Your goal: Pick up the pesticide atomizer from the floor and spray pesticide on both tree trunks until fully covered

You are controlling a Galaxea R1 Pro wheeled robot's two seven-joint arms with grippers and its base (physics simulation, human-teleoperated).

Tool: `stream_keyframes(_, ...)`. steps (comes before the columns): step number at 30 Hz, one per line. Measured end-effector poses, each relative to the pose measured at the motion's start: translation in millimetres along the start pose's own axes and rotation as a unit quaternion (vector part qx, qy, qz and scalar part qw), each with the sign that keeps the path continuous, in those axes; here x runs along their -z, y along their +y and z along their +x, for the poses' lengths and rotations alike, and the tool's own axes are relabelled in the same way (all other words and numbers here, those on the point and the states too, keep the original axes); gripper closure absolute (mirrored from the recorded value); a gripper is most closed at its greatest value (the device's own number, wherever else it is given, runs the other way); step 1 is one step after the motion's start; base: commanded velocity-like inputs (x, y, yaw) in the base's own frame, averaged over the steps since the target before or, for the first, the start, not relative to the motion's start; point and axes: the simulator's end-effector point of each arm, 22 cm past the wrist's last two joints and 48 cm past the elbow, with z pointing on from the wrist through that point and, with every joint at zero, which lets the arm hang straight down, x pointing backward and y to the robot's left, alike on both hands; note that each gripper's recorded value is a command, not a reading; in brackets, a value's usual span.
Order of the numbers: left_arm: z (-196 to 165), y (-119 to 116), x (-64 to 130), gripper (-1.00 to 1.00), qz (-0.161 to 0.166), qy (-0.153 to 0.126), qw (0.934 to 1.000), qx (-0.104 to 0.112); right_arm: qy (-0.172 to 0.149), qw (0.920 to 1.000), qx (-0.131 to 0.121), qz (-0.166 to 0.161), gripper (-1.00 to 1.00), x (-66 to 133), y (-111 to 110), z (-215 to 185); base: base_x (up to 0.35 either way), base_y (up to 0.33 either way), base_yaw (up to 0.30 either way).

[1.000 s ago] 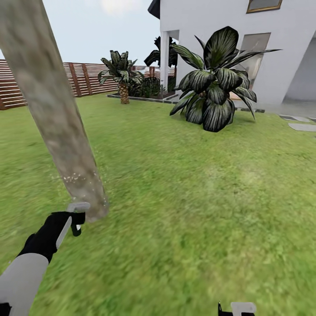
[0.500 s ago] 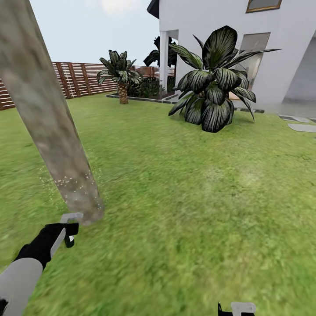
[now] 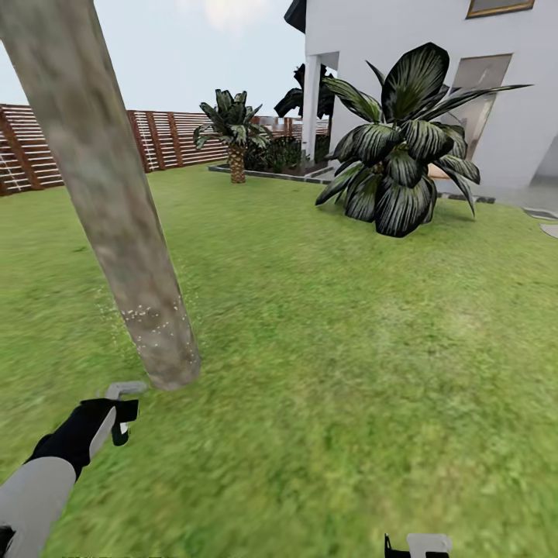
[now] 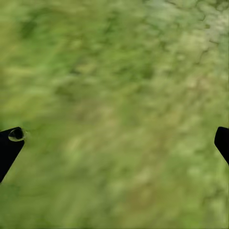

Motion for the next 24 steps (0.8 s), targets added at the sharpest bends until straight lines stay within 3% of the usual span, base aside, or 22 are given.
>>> stream_keyframes(3, -2.0, 37.5, 0.2, 1.0, -0.025, 0.0, 0.9997, -0.002, 0.0, 1.0, 0.0, 0.0, -1.0, 0.0, 0.1, -0.1, 0.0, 0.0, 0.012)
stream_keyframes(5, 5.6, 47.0, -1.6, 1.0, -0.031, 0.008, 0.9995, 0.0, 0.0, 1.0, 0.0, 0.0, -1.0, 0.0, 0.0, 0.0, 0.0, 0.0, 0.002)
stream_keyframes(10, 8.1, 22.0, -2.6, 1.0, -0.015, 0.009, 0.9998, 0.001, 0.0, 1.0, 0.0, 0.0, -1.0, 0.0, 0.0, 0.0, 0.003, -0.186, 0.0)
stream_keyframes(13, 8.0, 20.8, -2.5, 1.0, -0.013, 0.009, 0.9999, 0.003, 0.0, 1.0, 0.0, 0.0, -1.0, 0.0, 0.0, 0.0, 0.063, -0.267, 0.039)
stream_keyframes(19, 7.0, 22.8, -2.4, 1.0, -0.015, 0.007, 0.9999, 0.004, 0.0, 1.0, 0.0, 0.0, -1.0, 0.1, 0.1, 0.1, 0.192, -0.214, 0.256)
stream_keyframes(24, -0.3, 23.9, -4.3, 1.0, -0.018, -0.018, 0.9997, -0.001, 0.0, 1.0, 0.0, 0.0, -1.0, 0.1, 0.2, 0.3, 0.271, -0.167, 0.165)
